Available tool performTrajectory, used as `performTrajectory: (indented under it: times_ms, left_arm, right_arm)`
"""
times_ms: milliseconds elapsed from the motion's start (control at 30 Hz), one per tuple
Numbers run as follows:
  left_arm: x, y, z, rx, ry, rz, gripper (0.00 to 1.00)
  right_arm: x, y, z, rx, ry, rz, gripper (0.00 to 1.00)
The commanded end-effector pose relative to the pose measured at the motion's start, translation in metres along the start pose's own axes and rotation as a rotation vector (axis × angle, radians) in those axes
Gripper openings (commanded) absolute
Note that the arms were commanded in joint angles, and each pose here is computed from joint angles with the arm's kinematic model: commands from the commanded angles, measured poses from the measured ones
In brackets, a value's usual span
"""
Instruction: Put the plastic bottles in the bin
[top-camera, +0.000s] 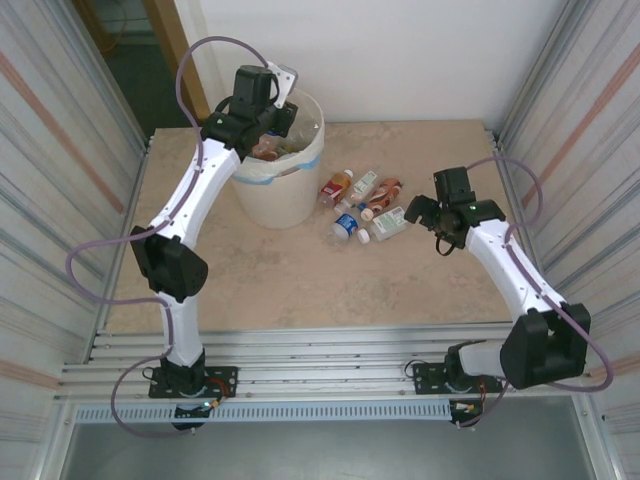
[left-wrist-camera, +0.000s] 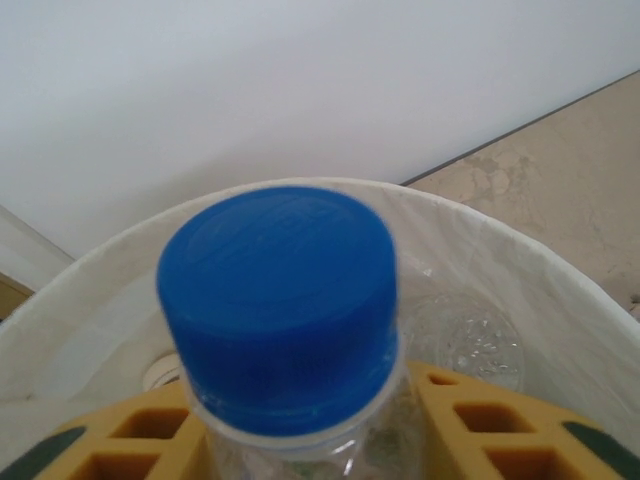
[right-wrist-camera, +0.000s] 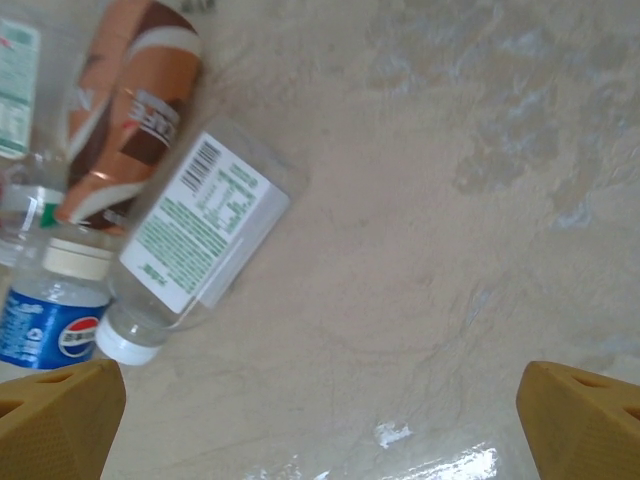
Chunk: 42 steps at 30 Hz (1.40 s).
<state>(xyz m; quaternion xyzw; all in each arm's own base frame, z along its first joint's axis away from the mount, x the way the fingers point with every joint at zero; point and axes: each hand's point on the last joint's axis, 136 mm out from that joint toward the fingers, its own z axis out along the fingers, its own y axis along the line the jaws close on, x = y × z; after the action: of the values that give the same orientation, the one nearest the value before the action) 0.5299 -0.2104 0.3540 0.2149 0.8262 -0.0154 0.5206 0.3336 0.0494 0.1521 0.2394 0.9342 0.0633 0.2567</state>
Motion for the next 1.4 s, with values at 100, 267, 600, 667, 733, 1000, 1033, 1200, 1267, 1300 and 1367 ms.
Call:
performTrajectory:
  times_ms: [100, 267, 600, 667, 733, 1000, 1033, 1200, 1267, 1300, 1367]
  left_arm:
    - [0.023, -0.018, 0.01, 0.115, 0.086, -0.068, 0.48]
    - [0.02, -0.033, 0.013, 0.202, 0.085, -0.157, 0.42]
    - [0.032, -0.02, 0.017, 0.207, 0.149, -0.344, 0.6]
    - [0.028, -0.016, 0.013, 0.206, 0.138, -0.351, 0.66]
    - [0.02, -0.014, 0.005, 0.206, 0.112, -0.351, 0.7]
    - [-0.017, -0.001, -0.042, 0.186, -0.01, -0.343, 0.82]
    - [-0.019, 0.001, -0.048, 0.183, -0.022, -0.343, 0.83]
    - [-0.025, 0.0, -0.088, 0.183, -0.098, -0.34, 0.89]
    - [-0.023, 0.0, -0.105, 0.17, -0.123, -0.332, 0.91]
    - [-0.021, -0.001, -0.114, 0.164, -0.137, -0.329, 0.93]
    - [-0.012, -0.003, -0.128, 0.152, -0.155, -0.327, 0.97]
  right_arm:
    - [0.004, 0.005, 0.022, -0.013, 0.038, 0.058, 1.0]
    - [0.006, 0.007, 0.029, -0.012, 0.052, 0.058, 0.99]
    - [0.007, 0.01, 0.035, -0.007, 0.065, 0.045, 0.99]
    - [0.008, 0.011, 0.038, -0.005, 0.071, 0.04, 0.99]
    - [0.01, 0.014, 0.04, -0.004, 0.077, 0.036, 0.99]
    - [0.015, 0.028, 0.05, -0.018, 0.092, 0.043, 0.99]
    - [0.016, 0.029, 0.052, -0.021, 0.097, 0.047, 0.99]
    - [0.018, 0.041, 0.062, -0.048, 0.12, 0.074, 0.99]
    - [0.019, 0.046, 0.066, -0.057, 0.123, 0.083, 0.99]
    - [0.019, 0.048, 0.069, -0.058, 0.125, 0.089, 0.99]
    - [0.019, 0.054, 0.074, -0.065, 0.131, 0.094, 0.99]
